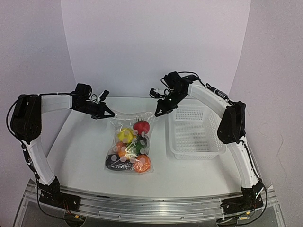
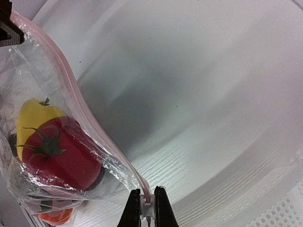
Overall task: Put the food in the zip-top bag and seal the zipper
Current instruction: Place the zipper food storage bag at the center of the board, then reset both arms
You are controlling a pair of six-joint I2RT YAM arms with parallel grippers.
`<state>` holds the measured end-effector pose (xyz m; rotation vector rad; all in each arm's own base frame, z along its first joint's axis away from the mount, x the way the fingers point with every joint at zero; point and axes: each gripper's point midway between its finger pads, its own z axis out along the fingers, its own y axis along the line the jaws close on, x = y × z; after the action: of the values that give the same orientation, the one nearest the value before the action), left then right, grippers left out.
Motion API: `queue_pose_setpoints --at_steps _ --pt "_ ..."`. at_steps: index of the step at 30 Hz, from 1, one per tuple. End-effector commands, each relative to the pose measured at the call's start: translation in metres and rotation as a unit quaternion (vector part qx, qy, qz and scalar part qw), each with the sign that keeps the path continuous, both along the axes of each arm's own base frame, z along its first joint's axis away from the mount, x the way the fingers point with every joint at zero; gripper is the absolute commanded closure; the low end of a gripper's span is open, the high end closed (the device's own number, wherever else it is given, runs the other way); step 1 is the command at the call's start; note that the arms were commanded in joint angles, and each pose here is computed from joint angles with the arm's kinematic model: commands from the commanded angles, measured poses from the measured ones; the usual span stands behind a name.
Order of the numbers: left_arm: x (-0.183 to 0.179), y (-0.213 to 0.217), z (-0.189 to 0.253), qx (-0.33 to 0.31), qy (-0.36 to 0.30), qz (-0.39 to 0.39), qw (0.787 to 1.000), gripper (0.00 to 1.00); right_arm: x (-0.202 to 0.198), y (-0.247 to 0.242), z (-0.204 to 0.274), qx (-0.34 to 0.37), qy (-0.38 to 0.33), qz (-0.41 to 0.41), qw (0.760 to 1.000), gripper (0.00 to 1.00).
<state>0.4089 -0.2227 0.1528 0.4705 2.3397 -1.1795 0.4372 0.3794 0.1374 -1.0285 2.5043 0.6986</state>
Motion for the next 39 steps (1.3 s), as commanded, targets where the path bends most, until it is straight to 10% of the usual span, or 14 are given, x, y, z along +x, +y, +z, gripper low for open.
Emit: queue_pose_setpoints --at_steps 1,4,8,10,14,22,31,39 --pt "0.037 -0.001 0.006 -0.005 -0.038 0.028 0.999 0.99 0.033 0.002 0.025 0.008 -0.086 -0.034 0.996 0.98" --pt "0.045 -0.001 0.0 -0.005 -0.032 0.038 0.999 0.83 0.039 0.0 0.018 -0.003 -0.096 -0.039 0.995 0.85" --pt "0.062 0.003 0.014 -0.006 -0.045 0.062 0.997 0.14 0.058 -0.007 0.022 -0.024 -0.135 -0.065 0.988 0.46" --pt "0.073 0.012 0.028 -0.002 -0.065 0.083 0.994 0.01 0.066 -0.01 0.036 -0.026 -0.161 -0.075 0.984 0.32" --pt "0.083 0.041 0.062 0.007 -0.105 0.119 0.987 0.0 0.074 -0.021 0.076 -0.029 -0.208 -0.103 0.972 0.1" --pt "0.034 0.092 0.119 0.116 -0.274 0.134 0.945 0.0 0.021 -0.125 0.149 -0.076 -0.225 -0.23 0.944 0.07" --pt "-0.018 0.148 0.085 0.168 -0.27 0.279 0.906 0.0 -0.082 -0.361 0.086 -0.196 -0.134 -0.479 0.845 0.08" --pt "-0.047 0.187 0.021 0.158 -0.269 0.405 0.86 0.0 -0.135 -0.419 -0.011 -0.194 -0.113 -0.549 0.805 0.08"
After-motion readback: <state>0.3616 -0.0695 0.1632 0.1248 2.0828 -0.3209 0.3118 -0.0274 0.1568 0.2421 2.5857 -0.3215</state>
